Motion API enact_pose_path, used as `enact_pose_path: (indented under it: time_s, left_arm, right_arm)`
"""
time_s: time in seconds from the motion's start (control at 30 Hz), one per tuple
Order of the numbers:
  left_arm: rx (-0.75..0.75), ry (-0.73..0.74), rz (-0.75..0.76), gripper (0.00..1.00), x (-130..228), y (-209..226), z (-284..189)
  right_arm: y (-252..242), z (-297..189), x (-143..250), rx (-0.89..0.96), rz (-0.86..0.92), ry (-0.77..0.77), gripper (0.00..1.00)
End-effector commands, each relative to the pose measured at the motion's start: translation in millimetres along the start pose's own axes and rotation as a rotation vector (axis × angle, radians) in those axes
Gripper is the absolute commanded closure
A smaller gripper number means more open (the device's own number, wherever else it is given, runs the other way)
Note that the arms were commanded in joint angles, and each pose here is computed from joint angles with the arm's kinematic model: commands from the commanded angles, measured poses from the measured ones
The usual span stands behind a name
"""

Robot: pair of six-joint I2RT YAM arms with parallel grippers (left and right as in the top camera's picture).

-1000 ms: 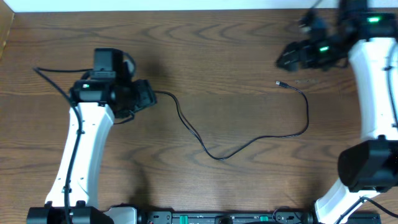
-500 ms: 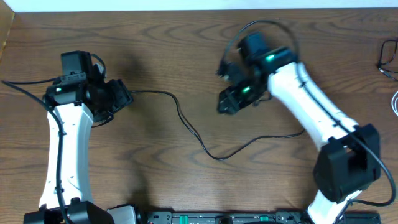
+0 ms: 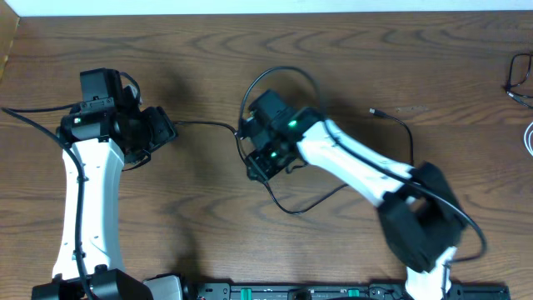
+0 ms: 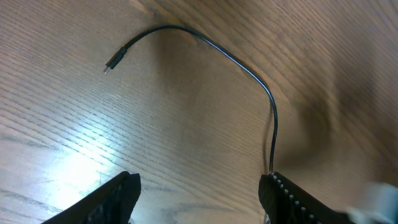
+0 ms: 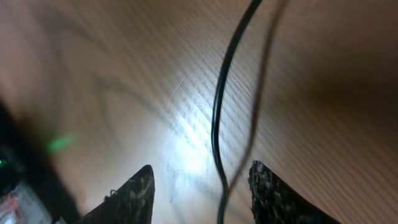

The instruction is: Untangle cables

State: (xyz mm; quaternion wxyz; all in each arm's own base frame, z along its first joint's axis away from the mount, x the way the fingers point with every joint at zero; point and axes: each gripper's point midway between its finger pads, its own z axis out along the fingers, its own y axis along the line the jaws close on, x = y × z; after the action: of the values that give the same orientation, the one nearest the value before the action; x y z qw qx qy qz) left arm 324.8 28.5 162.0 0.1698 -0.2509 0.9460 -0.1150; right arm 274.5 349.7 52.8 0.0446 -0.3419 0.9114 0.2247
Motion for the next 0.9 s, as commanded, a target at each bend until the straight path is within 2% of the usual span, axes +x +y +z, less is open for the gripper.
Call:
enact_pose_path:
  time_s: [0.0,0.1,0.33,0.5,0.67,0.7,0.73,0.87]
  left_arm:
    - [-0.007,-0.005,0.01,0.34,-1.1,1.6,-1.9]
    - [-0.01,-0.006,0.011,0.34,-1.3,2.3,-2.0]
    - [-0.01,-0.006,0.01,0.34,-1.4,2.2,-2.0]
    - [-0.01,-0.006,0.01,0.34,-1.3,2.2,-2.0]
    - [-0.01,-0.006,0.01,0.34,-1.3,2.2,-2.0]
    - [-0.01,-0.006,0.01,0.34,-1.3,2.2,-2.0]
    - [-0.01,-0.006,0.01,0.34,-1.3,2.2,-2.0]
    - [-0.01,-0.006,0.01,0.33,-1.2,2.1,-1.9]
  right_arm:
    - [-16.0,35.9,14.8,0.038,0.1,0.073,0.59]
    - [-21.4,53.1,21.5,0.032,0.143,0.105,0.67]
    - [-17.1,47.7,11.0,0.015,0.135,0.08,0.99]
    - [-22.7,16.2,-14.4,0.032,0.145,0.006,0.99]
    - [-64.8,-80.1,-51.7,0.153,0.223,-0.163,0.99]
    - [-77.9,-108.5,-58.6,0.185,0.248,-0.214,0.99]
    - [-102.5,-159.6,-68.2,0.238,0.296,-0.314,0.99]
    - [-158.3,-283.7,-75.8,0.335,0.412,-0.581,0.99]
